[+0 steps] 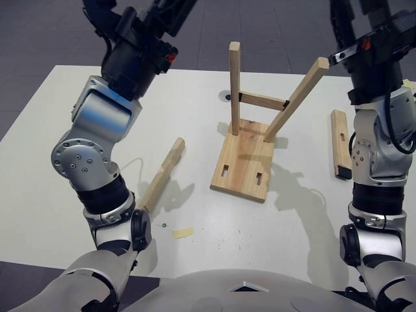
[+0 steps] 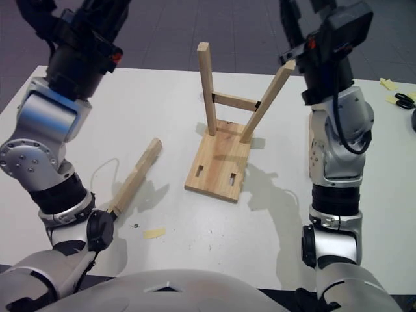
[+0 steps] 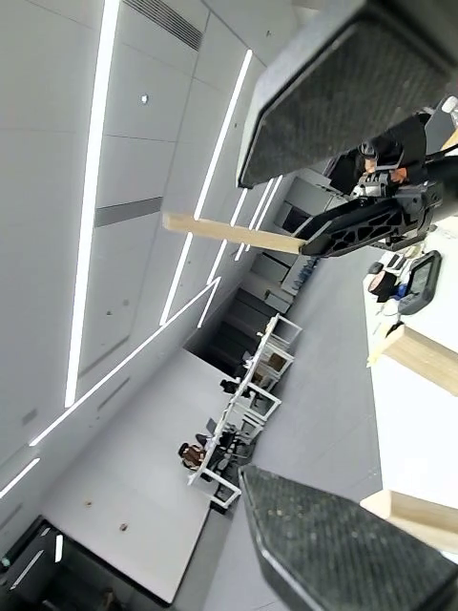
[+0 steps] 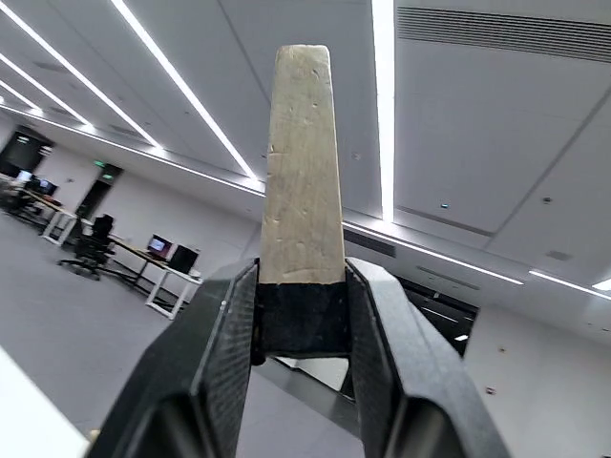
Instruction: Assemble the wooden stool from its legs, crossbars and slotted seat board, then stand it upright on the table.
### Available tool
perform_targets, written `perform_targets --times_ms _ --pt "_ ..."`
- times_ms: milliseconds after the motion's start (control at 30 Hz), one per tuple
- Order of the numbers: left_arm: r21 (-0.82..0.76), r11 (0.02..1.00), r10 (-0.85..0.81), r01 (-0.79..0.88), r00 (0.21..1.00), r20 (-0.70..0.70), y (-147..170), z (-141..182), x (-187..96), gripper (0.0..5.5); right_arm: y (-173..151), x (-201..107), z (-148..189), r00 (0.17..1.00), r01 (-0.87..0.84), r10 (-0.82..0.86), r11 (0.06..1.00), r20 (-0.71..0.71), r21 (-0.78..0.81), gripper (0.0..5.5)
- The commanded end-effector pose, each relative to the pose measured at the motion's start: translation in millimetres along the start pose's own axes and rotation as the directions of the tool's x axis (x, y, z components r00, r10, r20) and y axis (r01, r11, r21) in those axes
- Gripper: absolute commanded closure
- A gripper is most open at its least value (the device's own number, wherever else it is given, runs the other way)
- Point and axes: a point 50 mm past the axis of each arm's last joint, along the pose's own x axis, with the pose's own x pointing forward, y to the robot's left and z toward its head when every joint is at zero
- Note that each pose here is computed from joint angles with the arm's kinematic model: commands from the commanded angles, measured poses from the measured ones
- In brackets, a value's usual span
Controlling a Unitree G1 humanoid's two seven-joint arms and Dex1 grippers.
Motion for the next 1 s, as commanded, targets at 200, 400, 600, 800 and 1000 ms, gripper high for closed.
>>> perform_targets --times_ms 200,400,600,800,1000 --pt "-0.013 1.000 -0.007 0.007 1.000 -0.023 -3.4 -6.4 8.8 0.42 47.7 -35.9 -17.7 0.968 -0.175 0.208 0.961 -0.142 0.215 4.18" --pt "-0.057 0.995 -0.082 0.077 0.991 -0.101 -11.6 -19.9 6.9 1.52 64.7 -31.5 -15.8 0.962 -0.204 0.243 0.943 -0.123 0.264 4.18" --pt "-0.080 0.995 -0.072 0.060 0.987 -0.146 -10.9 -32.6 7.1 2.60 77.5 -28.3 -12.8 0.951 -0.253 0.293 0.921 -0.099 0.296 4.18" --pt "-0.046 0.997 -0.060 0.053 0.988 -0.145 -10.8 -28.9 6.7 3.59 76.2 -32.2 -15.7 0.947 -0.252 0.294 0.929 -0.126 0.271 4.18" --pt "-0.008 0.999 -0.040 0.039 0.987 -0.158 -9.5 -33.3 6.6 4.54 75.9 -33.3 -18.0 0.948 -0.245 0.288 0.932 -0.136 0.268 4.18"
